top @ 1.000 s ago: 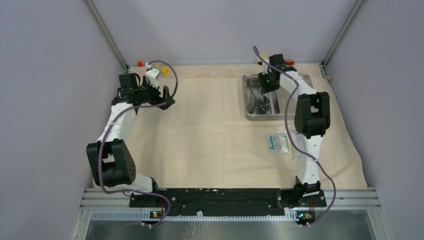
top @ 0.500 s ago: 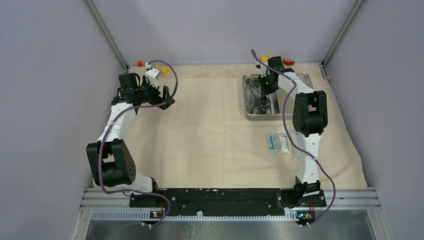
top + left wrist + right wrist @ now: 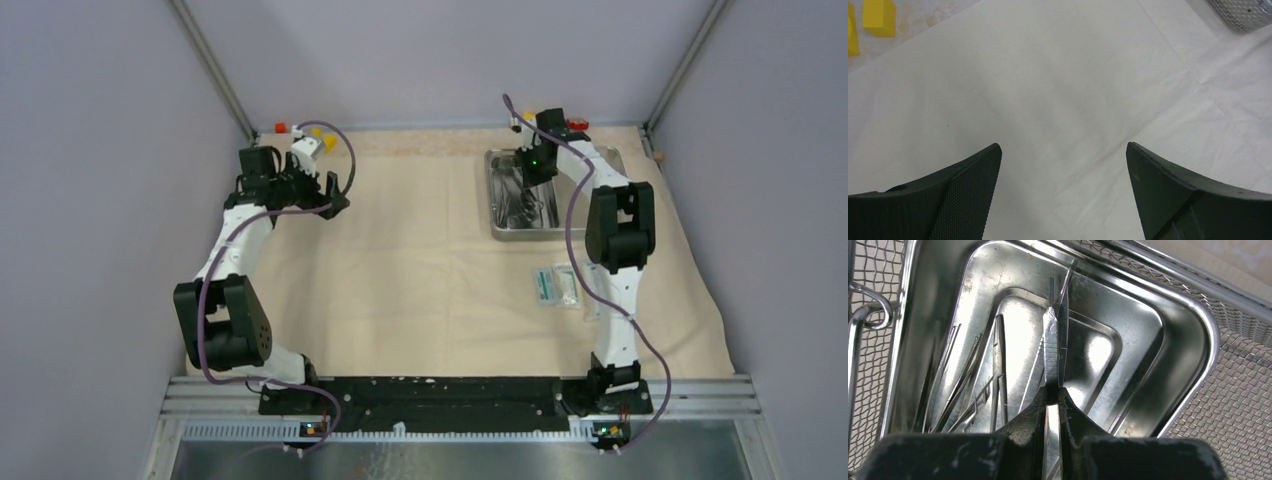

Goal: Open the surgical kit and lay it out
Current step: Pick up the medical item from the container, then place the medical item in the surgical kit.

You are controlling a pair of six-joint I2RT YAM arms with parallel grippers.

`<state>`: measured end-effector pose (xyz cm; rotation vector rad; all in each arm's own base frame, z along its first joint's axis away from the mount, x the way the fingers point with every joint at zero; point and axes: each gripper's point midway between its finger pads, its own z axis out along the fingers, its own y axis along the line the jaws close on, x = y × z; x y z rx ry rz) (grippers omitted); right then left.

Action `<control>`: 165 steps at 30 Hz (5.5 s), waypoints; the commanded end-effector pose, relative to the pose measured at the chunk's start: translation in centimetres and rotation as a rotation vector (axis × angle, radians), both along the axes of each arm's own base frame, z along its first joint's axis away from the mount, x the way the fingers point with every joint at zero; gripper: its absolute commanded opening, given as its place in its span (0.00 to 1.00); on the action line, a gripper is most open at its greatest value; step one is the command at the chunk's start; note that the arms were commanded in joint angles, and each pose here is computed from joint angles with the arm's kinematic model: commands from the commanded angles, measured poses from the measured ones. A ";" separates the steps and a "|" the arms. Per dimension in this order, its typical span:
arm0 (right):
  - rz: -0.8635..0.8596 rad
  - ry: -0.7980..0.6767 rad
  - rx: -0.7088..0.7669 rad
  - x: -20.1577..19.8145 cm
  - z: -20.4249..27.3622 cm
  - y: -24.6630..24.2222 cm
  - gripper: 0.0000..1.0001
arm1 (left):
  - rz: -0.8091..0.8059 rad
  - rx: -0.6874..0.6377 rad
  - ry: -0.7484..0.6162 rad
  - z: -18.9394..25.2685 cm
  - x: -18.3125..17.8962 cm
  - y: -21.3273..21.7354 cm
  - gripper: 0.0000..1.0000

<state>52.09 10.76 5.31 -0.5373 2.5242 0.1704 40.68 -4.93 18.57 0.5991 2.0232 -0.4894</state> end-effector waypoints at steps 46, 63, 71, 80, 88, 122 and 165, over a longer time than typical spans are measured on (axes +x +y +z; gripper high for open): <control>0.681 0.054 1.099 -17.3 20.1 26.4 0.00 | -0.505 -0.696 0.039 9.9 -3.0 -16.8 0.79; 0.676 0.125 1.159 -17.5 19.2 26.8 0.00 | -0.581 -0.779 0.086 9.0 -4.9 -17.2 0.45; 0.679 0.150 1.181 -17.6 19.1 26.9 0.00 | -0.588 -0.794 0.099 8.9 -4.7 -17.3 0.35; 0.680 0.174 1.194 -17.7 18.7 27.0 0.00 | -0.590 -0.804 0.103 8.8 -4.5 -17.3 0.25; 0.665 0.201 1.185 -17.5 17.9 27.1 0.00 | -0.596 -0.807 0.107 8.7 -4.8 -17.2 0.11; 0.665 -0.081 0.806 -17.2 17.1 23.5 0.24 | 0.007 -0.023 0.267 -2.4 -7.0 -7.3 0.00; 0.514 -0.078 0.747 -14.0 14.4 20.8 0.20 | 0.416 0.163 0.866 -15.5 -11.3 6.5 0.00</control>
